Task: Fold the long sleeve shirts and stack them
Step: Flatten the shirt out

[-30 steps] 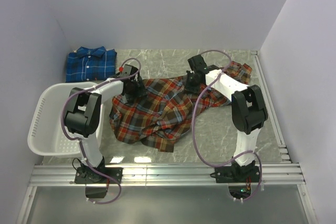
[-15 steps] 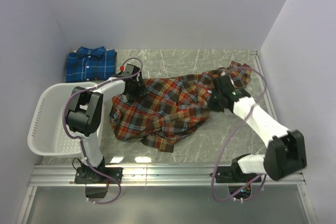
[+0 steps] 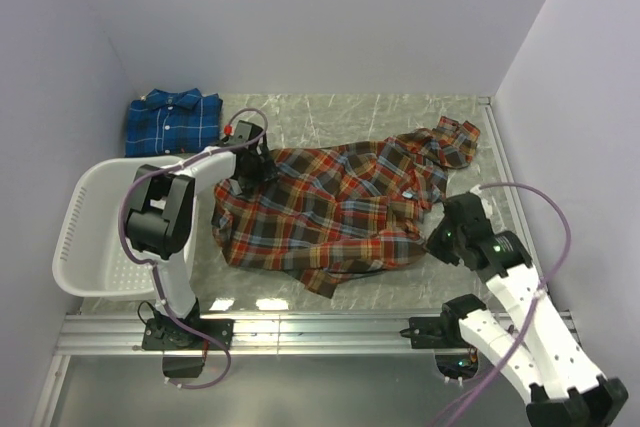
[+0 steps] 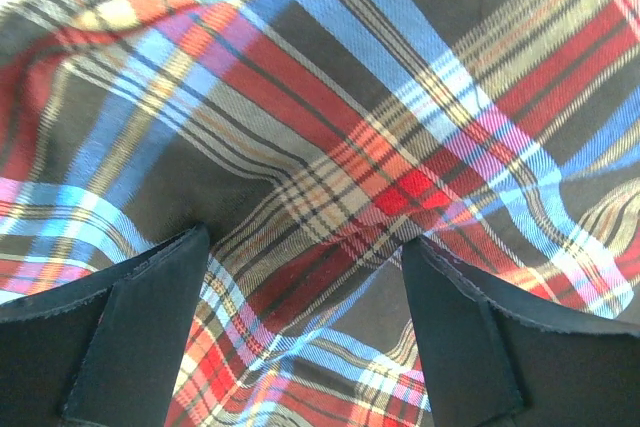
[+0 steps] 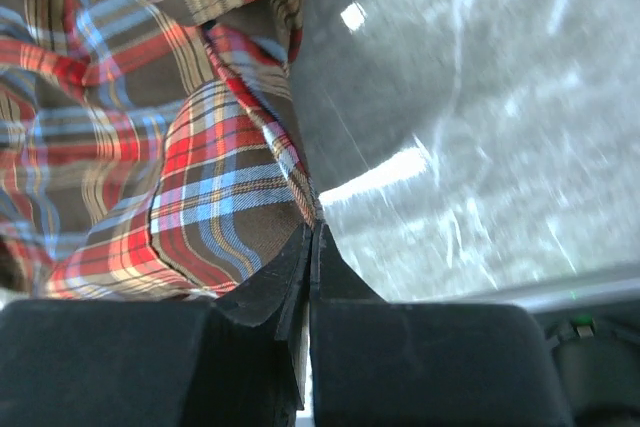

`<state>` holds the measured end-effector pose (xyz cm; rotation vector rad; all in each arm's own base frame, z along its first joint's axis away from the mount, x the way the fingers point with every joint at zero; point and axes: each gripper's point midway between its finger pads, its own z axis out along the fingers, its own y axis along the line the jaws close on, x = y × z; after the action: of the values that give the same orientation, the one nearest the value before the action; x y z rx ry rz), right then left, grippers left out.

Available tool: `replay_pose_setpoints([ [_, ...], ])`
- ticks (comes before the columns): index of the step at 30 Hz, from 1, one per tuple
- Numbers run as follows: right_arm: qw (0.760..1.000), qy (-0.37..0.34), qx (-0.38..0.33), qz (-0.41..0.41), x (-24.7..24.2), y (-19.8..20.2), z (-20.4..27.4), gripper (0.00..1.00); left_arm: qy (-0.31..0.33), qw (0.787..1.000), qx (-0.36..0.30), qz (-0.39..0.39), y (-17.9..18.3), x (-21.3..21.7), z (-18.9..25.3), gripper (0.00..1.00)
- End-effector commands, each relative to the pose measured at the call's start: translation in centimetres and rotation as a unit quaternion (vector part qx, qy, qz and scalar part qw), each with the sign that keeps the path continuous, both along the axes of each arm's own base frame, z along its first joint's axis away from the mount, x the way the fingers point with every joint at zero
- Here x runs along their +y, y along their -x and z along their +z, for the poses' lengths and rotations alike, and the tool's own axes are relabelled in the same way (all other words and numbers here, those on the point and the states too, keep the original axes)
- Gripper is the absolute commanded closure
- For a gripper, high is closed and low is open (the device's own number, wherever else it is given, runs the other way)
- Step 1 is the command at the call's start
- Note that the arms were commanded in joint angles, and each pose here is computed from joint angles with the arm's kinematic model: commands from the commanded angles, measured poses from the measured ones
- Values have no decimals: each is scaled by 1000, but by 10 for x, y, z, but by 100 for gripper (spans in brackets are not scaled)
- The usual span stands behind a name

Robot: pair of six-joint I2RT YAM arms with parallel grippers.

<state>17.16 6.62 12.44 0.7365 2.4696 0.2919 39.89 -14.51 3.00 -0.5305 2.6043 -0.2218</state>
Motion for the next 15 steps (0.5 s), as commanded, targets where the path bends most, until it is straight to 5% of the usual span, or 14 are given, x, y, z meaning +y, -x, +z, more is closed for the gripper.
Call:
replay_pose_setpoints([
  [1, 999, 0, 40, -24, -11, 34, -8, 100, 3, 999, -1, 41, -3, 22, 4, 15],
  [4, 999, -32, 30, -8, -4, 51, -9, 92, 11, 999, -9, 46, -4, 23, 9, 15],
  [10, 999, -17, -26, 13, -15, 62, 24, 46, 13, 999, -24, 39, -3, 23, 23, 13],
  [15, 997, -7, -28, 72, 2, 29, 36, 35, 34, 997, -62, 17, -5, 15, 56, 8],
])
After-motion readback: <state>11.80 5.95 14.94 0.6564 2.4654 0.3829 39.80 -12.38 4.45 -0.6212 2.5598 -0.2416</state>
